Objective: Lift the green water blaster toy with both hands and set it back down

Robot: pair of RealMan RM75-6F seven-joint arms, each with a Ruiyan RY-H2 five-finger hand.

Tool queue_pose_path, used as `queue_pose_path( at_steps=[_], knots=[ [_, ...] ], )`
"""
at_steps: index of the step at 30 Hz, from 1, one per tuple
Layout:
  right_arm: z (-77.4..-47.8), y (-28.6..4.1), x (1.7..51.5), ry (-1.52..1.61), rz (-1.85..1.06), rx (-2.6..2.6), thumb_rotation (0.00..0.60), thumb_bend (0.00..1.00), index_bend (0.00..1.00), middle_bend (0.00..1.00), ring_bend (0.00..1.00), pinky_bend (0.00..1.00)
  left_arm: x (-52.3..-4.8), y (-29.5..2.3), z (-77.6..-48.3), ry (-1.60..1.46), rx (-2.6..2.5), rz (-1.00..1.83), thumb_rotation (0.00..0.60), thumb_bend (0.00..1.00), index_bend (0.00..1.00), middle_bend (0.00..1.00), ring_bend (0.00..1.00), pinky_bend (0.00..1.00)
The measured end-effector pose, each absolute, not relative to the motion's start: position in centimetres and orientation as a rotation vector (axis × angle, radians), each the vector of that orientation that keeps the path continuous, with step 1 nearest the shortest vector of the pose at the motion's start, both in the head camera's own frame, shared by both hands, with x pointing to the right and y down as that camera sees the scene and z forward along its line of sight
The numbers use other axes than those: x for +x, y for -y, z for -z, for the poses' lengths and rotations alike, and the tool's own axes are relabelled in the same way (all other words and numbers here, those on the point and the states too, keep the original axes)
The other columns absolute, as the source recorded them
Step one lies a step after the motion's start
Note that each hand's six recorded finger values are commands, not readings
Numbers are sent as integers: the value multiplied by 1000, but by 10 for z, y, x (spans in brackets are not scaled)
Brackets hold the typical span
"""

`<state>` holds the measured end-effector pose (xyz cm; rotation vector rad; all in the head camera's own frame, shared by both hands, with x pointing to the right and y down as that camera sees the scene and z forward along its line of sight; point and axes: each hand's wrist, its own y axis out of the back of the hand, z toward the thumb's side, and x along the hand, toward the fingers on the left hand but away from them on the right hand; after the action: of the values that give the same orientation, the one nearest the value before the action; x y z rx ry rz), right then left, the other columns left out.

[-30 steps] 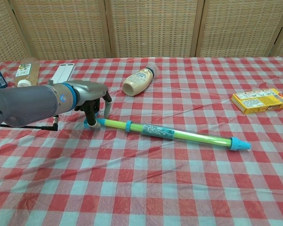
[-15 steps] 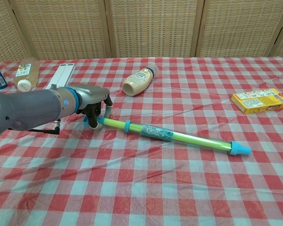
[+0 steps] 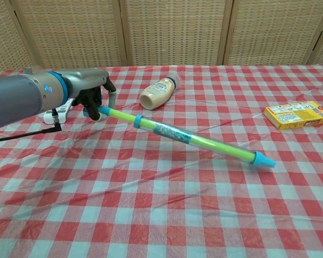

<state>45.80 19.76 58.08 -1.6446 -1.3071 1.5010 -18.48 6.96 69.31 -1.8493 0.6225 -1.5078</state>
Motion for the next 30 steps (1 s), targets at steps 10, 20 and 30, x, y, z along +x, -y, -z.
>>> queue_pose_path(
  at_steps=[10, 20, 30],
  knots=[
    [-568, -188, 445, 1349, -1437, -1644, 600, 88, 187, 122, 85, 57, -216, -57, -654, -792, -1841, 1499, 600, 647, 876, 930, 873, 771],
    [-554, -151, 403, 1272, -1365, -1646, 600, 134, 291, 517, 496, 272, -234, -49, -630, -880, -1827, 1504, 600, 647, 876, 930, 872, 773],
    [-556, -115, 346, 1180, -1331, -1670, 600, 194, 405, 928, 898, 494, -251, -46, -618, -912, -1806, 1522, 600, 647, 876, 930, 872, 773]
  ],
)
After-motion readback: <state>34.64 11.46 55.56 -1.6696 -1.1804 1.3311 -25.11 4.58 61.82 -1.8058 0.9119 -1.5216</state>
